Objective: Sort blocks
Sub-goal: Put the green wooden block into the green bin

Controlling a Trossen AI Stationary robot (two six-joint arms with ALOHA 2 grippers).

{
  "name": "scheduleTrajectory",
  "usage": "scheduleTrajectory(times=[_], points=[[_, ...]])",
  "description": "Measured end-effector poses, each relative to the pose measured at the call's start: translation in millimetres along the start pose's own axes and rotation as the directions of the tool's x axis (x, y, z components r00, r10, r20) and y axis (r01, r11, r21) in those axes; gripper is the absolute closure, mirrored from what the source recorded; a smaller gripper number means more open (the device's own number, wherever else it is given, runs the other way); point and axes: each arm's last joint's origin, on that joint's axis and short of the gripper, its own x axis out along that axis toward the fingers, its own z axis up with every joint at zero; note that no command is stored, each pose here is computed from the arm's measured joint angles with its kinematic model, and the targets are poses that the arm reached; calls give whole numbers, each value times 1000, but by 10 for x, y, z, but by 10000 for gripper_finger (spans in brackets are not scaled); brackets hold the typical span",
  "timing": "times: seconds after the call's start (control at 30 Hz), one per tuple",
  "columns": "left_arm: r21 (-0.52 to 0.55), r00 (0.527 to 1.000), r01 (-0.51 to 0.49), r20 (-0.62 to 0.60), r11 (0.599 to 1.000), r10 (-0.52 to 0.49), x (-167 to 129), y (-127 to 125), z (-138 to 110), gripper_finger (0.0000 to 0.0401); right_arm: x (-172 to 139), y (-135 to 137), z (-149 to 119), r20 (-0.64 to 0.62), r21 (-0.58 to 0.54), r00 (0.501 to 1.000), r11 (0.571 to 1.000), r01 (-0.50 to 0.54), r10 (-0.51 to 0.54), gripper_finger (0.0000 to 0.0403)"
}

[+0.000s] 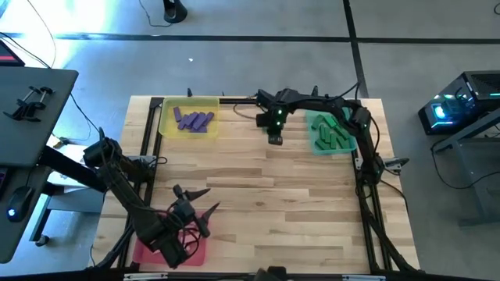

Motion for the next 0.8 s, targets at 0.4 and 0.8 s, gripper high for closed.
scheduleTrajectory(times=[0.4, 0.8], points=[[19, 1000, 7, -1, 1000, -7, -21, -3, -4, 158, 19, 41, 116, 28, -73, 990, 987, 141, -139, 387], [25, 1000, 9, -25, 1000, -8, -13, 10, -51, 158, 63, -110, 69, -32, -108, 955, 950, 291, -296, 194]])
